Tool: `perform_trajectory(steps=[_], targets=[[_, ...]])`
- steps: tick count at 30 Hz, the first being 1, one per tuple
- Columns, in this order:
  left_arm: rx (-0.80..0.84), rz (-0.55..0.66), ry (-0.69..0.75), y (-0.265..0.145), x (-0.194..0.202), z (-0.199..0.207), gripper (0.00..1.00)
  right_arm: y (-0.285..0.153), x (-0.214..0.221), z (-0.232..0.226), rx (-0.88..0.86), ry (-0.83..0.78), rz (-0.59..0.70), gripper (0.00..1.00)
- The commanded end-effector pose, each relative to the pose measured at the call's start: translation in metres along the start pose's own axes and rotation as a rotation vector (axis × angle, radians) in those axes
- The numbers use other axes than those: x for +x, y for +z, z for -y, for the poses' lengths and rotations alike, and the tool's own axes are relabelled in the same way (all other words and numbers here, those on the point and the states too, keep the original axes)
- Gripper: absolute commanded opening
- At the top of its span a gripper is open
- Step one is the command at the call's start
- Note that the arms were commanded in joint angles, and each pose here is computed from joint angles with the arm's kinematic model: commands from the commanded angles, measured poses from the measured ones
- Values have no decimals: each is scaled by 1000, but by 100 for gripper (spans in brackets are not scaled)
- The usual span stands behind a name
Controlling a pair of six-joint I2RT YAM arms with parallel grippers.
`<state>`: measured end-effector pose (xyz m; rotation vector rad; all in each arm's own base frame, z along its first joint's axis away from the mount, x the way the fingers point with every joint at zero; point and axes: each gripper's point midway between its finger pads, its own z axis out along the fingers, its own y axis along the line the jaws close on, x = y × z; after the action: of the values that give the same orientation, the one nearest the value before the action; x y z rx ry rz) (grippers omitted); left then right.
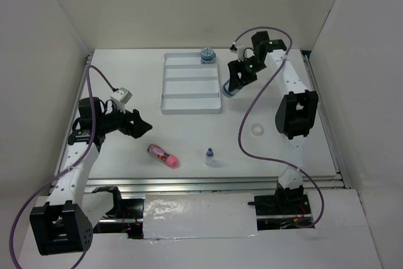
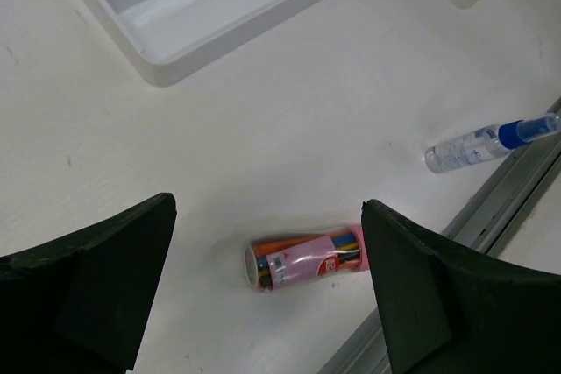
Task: Sort the stationery into containers
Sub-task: Pick up the stationery from the center of the board.
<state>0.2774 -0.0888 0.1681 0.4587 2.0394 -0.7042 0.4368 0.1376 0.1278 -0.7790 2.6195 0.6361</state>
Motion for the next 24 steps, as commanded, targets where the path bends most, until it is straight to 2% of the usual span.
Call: perform_trajectory(steps=[1,3,4,9,10,11,12,14,16,18,24], targets=[[95,159,117,-7,-42,20,99,-81,-52,-91,-342,-85,256,26],[102,221,163,-12,-61,25,99,-99,-55,-115,-446,-95,299,25],[113,232,136,-14,-66,29,99,-107,-54,-134,-554,-95,317,25],[241,301,102,-20,-96,52,99,-134,-38,-193,-845,-133,351,26],[302,309,85,-22,-99,62,99,-137,-35,-204,-928,-115,359,27],[348,304,-29,-23,-102,71,99,-140,-34,-210,-970,-101,360,27],[383,352,-2,-24,-110,78,99,-144,-34,-218,-1011,-91,362,27],[422,386,-92,-28,-120,89,99,-156,-37,-228,-1138,-35,367,26],[424,423,-74,-30,-127,97,99,-157,-41,-228,-1186,32,308,24],[377,481,21,-34,-140,105,99,-157,-41,-235,-1188,-11,322,22],[267,499,212,-28,-139,114,99,-165,-34,-277,-1239,-74,250,14]])
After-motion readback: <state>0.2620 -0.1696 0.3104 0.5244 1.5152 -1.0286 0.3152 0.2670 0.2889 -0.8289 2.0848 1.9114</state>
